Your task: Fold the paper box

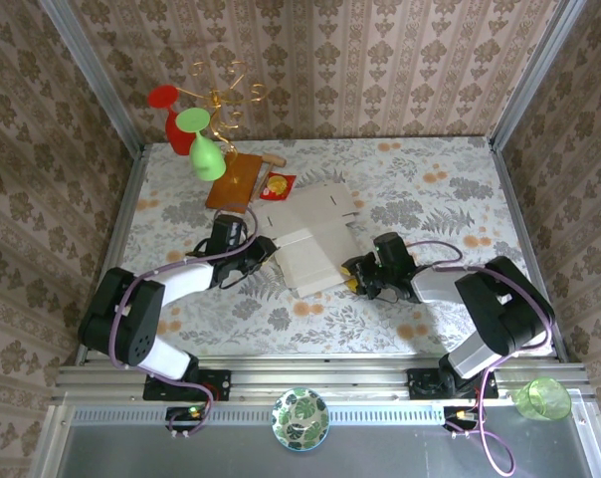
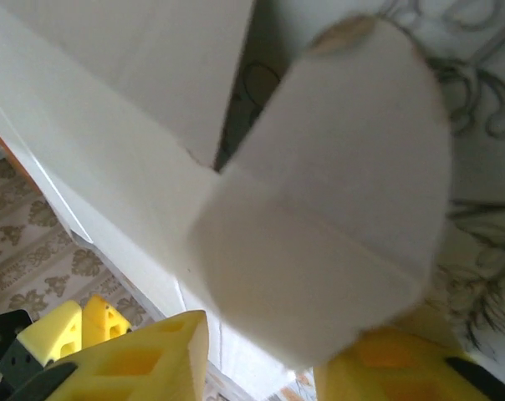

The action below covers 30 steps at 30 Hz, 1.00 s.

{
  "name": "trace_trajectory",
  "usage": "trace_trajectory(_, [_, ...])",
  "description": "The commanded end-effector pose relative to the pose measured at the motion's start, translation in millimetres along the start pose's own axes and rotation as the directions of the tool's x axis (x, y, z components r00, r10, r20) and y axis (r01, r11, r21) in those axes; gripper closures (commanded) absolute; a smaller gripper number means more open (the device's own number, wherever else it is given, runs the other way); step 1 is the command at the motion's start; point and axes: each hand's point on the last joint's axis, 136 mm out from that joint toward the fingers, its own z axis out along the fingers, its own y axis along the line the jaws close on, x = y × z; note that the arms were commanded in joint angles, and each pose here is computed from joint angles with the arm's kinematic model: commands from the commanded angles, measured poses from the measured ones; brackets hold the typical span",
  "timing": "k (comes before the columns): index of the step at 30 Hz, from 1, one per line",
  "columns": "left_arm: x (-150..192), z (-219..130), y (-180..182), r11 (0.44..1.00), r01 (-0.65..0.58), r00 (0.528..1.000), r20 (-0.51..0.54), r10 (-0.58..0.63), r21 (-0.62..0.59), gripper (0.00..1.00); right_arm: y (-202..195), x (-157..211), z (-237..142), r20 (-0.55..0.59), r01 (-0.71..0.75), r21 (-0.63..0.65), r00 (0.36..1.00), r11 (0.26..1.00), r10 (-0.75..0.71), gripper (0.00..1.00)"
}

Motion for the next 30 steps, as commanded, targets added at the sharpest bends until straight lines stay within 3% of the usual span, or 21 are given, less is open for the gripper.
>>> trace_trajectory(1, [-2,-2,-15,1.0,-0.012,1.0,-0.009,0.012,0.029,0.73,7,-11,3,0.073,0.006,-0.063,0.997,0.998,-0.001,0.72])
trace_trajectory(9, [-16,-32,-26,0.999,-0.025,0.998,0.062,0.023,0.032,0.72,28,-21,-43,0.219,0.083,-0.047,0.973,0.995,-0.071,0.99])
trace_trajectory(21, [-35,-65,-66,0.994,-0.072,0.99,0.13,0.06,0.087,0.56,86,-28,-140,0.374,0.271,-0.006,0.893,0.963,-0.249,1.0])
trace_trajectory(30, [-25,-63,-127,0.964,-0.232,0.971,0.092,0.221,0.128,0.54,129,-30,-195,0.462,0.503,0.088,0.744,0.86,-0.483,1.0])
